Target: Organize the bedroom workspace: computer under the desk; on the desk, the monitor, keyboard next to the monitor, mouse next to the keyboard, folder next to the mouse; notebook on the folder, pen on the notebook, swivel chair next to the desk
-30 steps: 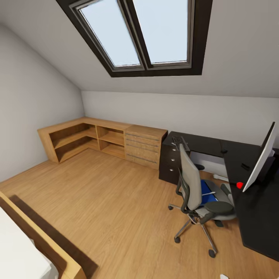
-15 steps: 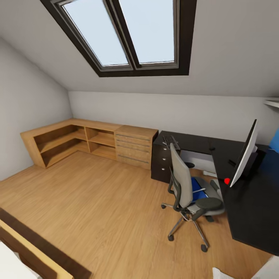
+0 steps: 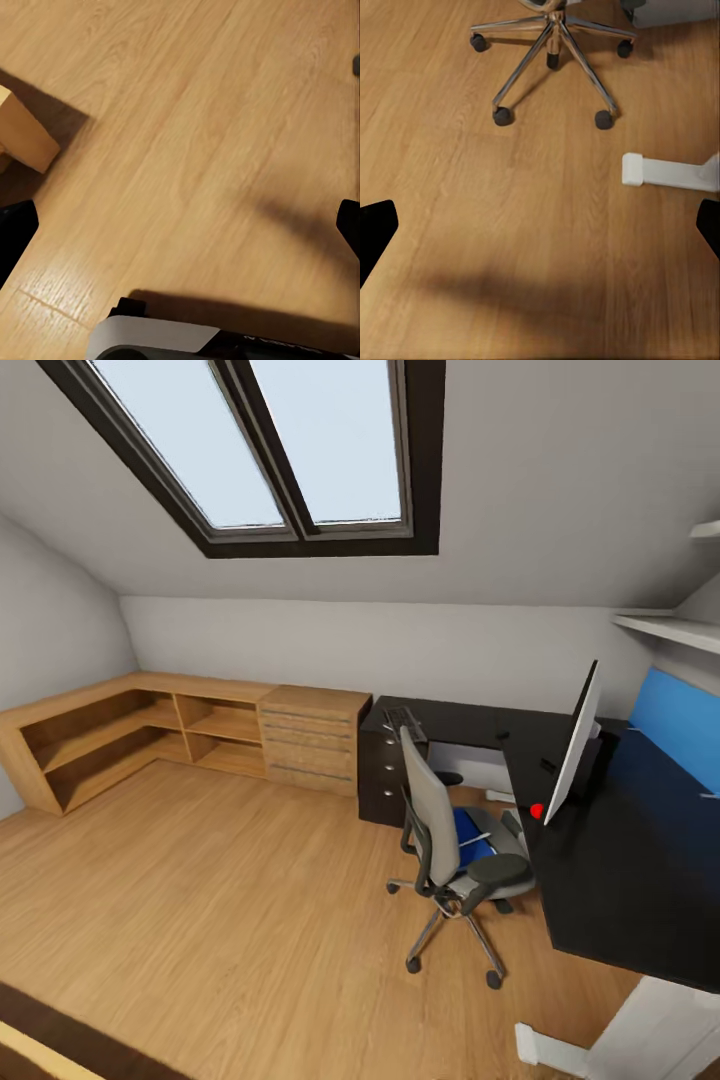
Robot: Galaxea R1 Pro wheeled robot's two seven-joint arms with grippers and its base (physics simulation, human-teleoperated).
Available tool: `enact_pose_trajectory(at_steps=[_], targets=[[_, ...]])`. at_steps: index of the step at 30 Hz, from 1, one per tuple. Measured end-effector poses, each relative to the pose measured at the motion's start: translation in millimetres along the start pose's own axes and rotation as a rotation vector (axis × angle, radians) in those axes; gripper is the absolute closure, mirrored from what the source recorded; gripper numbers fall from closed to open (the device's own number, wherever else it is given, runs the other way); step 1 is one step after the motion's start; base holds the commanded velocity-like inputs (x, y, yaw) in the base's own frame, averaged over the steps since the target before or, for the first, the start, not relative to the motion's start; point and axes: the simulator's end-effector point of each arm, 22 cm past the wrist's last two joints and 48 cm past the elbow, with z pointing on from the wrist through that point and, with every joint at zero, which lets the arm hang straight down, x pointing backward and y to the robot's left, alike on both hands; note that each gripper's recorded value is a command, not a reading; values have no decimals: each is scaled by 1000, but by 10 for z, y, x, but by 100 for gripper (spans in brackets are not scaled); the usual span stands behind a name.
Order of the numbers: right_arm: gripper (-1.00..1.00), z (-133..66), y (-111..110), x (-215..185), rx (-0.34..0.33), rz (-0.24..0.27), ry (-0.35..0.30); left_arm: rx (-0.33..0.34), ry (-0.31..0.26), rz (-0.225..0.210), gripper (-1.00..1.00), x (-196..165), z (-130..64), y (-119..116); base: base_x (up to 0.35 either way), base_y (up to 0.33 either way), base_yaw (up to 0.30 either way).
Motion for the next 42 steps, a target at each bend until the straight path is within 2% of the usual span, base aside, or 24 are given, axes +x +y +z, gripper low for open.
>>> enact_pose_trajectory(at_steps=[21,34,42], targets=[[-100,-1,-10,8,2,0,2,0,0,0,-100,-1,0,0,0,2,-257],[-100,-1,-8,7,1,-1,2,0,0,0,-100,-1,0,0,4,121,-254],[-100,-1,-6,3,0,-1,1,0,0,0,-100,2,-2,1,58,14,-90]])
